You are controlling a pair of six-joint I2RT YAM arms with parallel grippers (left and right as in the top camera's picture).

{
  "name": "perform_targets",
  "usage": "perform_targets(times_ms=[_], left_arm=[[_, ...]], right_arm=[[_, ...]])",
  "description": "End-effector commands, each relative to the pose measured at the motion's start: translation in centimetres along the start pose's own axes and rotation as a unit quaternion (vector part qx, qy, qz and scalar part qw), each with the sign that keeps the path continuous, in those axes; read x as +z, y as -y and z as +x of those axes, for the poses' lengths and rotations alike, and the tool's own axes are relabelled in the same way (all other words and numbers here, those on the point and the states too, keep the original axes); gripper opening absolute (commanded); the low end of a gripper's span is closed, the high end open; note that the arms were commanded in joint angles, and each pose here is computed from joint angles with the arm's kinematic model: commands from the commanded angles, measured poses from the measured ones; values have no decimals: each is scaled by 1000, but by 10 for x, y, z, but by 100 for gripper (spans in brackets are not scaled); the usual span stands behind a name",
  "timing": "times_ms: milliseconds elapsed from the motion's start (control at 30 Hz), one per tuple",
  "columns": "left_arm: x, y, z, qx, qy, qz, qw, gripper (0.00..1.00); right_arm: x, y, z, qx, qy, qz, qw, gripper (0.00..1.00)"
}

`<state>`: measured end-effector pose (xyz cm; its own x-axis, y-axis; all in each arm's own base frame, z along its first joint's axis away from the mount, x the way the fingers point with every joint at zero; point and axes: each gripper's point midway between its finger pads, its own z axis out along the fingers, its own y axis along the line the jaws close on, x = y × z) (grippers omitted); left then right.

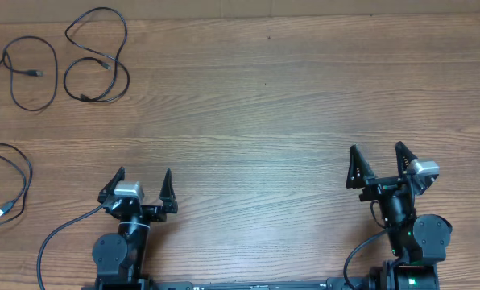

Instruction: Untangle cables

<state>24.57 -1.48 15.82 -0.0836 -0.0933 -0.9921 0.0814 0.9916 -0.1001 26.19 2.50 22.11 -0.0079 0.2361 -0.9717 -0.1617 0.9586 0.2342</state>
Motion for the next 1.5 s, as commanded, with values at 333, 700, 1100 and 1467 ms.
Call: perform_targets(times_ms=[333, 700, 1100, 1467], left_arm=[[0, -1, 0, 13, 3, -2, 1000, 100], [0, -1, 0, 13, 3, -2, 1000, 100], [0, -1, 0, 13, 3, -2, 1000, 99], [0, -1, 1, 13, 3, -2, 1000, 100]], right_arm=[[-24, -14, -7, -3, 42, -27, 999, 100], [-22, 0, 29, 3, -13, 2, 1000, 100], [-23, 14, 53, -3, -55, 34, 998, 100], [-23, 9, 54, -114, -60, 17, 991, 100]])
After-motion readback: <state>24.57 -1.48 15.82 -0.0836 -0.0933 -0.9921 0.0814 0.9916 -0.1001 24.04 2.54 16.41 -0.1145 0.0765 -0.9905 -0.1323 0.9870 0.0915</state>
